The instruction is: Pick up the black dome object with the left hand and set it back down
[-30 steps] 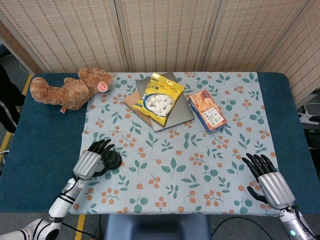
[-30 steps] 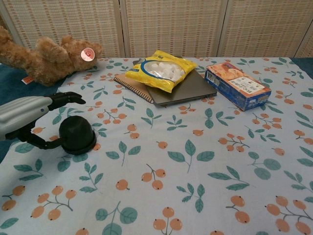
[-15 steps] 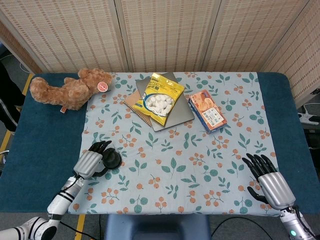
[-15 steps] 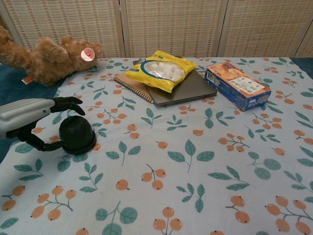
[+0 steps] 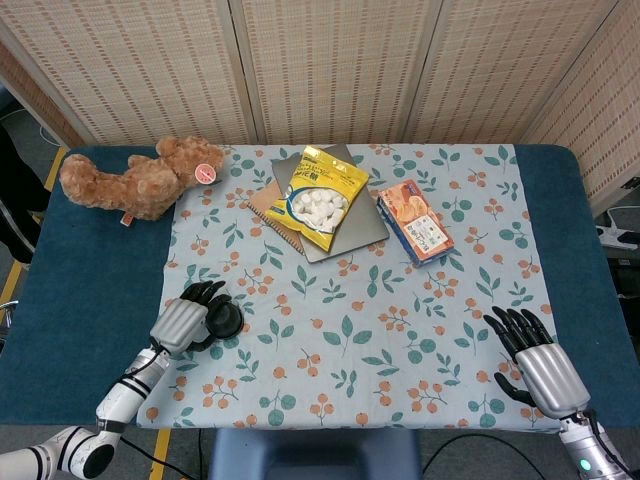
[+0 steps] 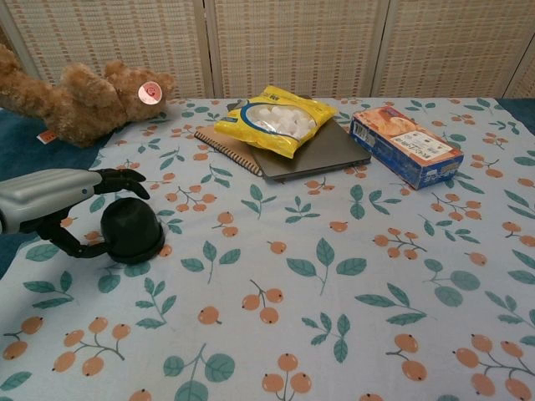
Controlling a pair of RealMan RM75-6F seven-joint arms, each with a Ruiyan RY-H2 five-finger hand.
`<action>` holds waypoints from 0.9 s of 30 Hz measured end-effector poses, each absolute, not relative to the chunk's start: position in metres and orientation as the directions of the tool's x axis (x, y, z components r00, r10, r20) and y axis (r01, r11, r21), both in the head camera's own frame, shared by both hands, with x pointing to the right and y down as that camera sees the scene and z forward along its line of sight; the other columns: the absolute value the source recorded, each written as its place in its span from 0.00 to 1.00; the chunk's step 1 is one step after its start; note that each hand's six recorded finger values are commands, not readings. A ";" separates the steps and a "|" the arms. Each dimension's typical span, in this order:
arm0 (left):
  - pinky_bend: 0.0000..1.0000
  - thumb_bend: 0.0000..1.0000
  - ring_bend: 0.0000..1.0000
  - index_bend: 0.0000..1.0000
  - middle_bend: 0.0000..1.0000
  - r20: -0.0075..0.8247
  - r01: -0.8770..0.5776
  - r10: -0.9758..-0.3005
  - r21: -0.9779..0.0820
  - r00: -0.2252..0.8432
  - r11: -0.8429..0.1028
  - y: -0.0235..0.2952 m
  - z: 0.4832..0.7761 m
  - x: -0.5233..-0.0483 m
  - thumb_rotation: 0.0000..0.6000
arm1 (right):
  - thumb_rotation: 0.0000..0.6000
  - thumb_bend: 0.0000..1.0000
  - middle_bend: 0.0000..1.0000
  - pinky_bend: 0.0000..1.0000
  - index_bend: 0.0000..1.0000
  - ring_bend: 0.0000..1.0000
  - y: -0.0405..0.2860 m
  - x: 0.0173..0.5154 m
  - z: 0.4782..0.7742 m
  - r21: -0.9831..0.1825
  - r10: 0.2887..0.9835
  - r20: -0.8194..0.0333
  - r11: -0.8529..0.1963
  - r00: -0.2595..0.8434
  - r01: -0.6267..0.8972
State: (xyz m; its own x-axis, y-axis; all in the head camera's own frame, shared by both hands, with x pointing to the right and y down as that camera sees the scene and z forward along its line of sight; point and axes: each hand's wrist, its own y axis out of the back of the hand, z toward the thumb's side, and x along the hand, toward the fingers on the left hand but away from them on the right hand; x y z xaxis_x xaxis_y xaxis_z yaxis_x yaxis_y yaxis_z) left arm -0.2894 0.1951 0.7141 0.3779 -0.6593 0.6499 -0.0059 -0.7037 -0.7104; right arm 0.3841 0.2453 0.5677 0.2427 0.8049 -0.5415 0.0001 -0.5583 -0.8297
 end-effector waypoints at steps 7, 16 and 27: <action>0.08 0.35 0.00 0.26 0.00 0.651 0.003 -0.662 -0.714 0.371 -0.700 0.191 0.715 -0.289 1.00 | 1.00 0.22 0.00 0.00 0.00 0.00 0.245 0.385 0.569 -0.829 0.805 -0.544 -0.560 0.239 -0.002; 0.06 0.37 0.00 0.53 0.13 0.619 -0.024 -0.692 -0.739 0.372 -0.674 0.188 0.712 -0.289 1.00 | 1.00 0.22 0.00 0.00 0.00 0.00 0.245 0.384 0.570 -0.828 0.804 -0.546 -0.561 0.237 -0.005; 0.06 0.39 0.00 0.58 0.16 0.548 -0.088 -0.732 -0.773 0.405 -0.628 0.184 0.695 -0.286 1.00 | 1.00 0.22 0.00 0.00 0.00 0.00 0.245 0.384 0.570 -0.828 0.804 -0.545 -0.560 0.235 -0.005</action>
